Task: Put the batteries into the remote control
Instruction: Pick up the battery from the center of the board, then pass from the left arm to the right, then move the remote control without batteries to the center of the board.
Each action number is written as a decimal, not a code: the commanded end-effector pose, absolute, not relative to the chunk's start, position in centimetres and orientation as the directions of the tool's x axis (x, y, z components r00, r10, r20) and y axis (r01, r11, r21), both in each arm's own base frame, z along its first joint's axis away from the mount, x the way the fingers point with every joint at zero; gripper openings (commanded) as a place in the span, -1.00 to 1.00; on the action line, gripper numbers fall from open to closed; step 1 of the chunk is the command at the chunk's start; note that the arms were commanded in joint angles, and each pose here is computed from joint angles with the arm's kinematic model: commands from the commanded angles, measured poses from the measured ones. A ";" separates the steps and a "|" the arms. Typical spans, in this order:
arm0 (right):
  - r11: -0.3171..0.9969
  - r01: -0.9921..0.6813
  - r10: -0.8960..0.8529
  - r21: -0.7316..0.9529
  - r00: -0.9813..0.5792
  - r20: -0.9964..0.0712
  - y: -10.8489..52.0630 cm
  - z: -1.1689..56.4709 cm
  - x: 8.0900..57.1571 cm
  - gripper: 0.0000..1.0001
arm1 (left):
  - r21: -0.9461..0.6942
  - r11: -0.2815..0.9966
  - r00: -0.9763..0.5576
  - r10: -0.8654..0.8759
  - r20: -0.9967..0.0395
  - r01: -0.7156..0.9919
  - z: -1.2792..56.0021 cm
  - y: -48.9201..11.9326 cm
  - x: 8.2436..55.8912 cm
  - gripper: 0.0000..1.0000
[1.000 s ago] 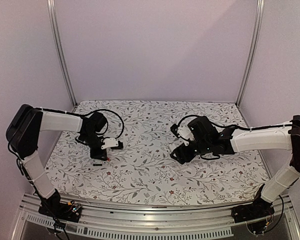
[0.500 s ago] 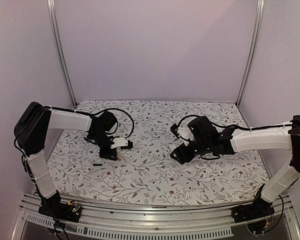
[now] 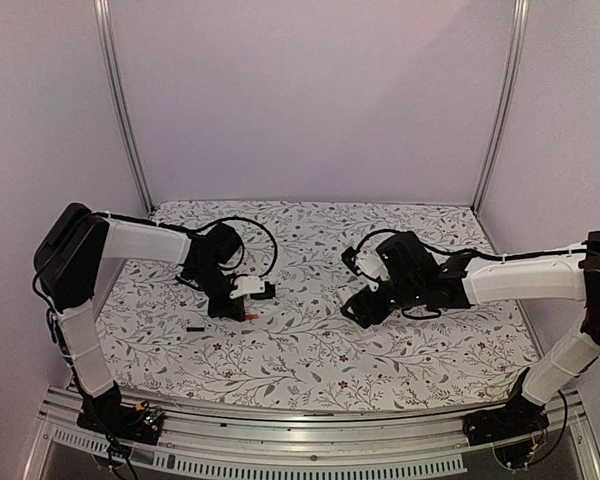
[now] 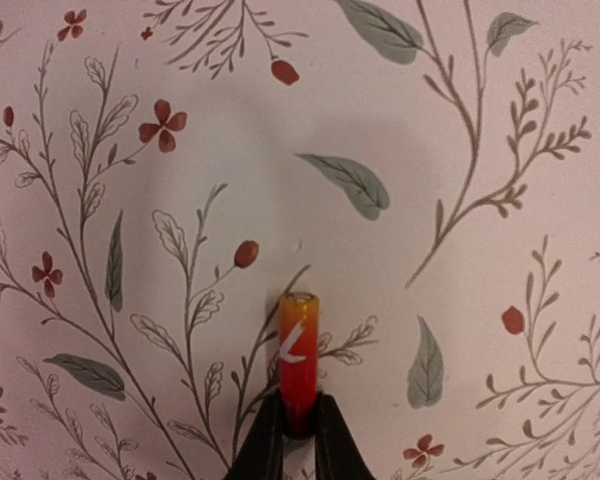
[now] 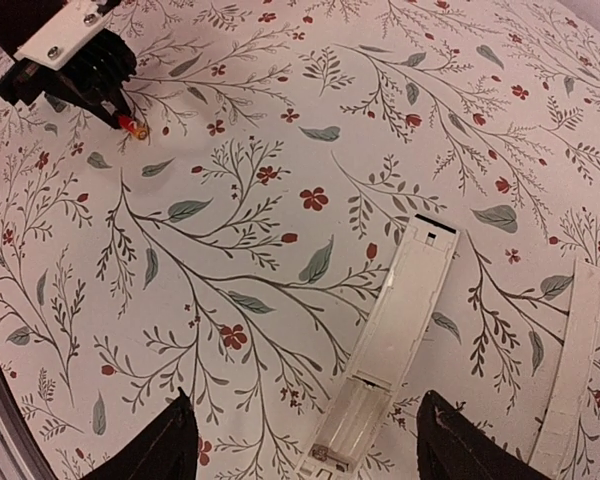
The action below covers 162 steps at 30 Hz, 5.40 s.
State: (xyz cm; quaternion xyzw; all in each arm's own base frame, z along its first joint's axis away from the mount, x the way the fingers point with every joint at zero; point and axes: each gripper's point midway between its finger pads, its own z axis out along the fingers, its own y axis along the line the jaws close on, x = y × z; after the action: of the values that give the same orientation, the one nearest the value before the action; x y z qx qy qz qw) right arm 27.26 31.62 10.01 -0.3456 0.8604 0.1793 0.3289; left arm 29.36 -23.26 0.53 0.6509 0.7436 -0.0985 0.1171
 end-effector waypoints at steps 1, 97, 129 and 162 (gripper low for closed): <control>0.704 -0.706 -0.466 0.079 -0.542 -0.699 31.1 10.9 27.2 0.48 | -0.111 0.114 -0.136 0.967 -0.214 0.987 -3.1 -22.7 26.1 -0.86; 0.802 -0.573 -0.429 0.169 -0.749 -0.505 30.3 10.0 30.3 -1.00 | -0.129 0.687 -0.237 0.065 -0.969 0.715 24.7 -34.8 26.8 0.99; 0.869 -0.479 -0.480 -0.124 -0.755 -0.446 29.9 6.0 38.3 -1.00 | -0.078 0.789 -0.271 0.115 -0.956 0.610 23.1 -29.3 28.6 0.99; 0.732 -0.656 -0.487 0.186 -0.693 -0.531 32.0 12.2 34.8 -1.00 | 0.311 0.148 0.184 0.548 -0.816 0.939 16.4 -35.6 23.8 0.99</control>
State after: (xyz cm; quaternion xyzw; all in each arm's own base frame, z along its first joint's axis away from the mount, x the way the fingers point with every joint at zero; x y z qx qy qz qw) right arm 33.91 34.39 9.56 -0.3235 0.9045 0.1840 0.2084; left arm 24.93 -33.05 18.92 0.4709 0.6936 -0.2238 0.4970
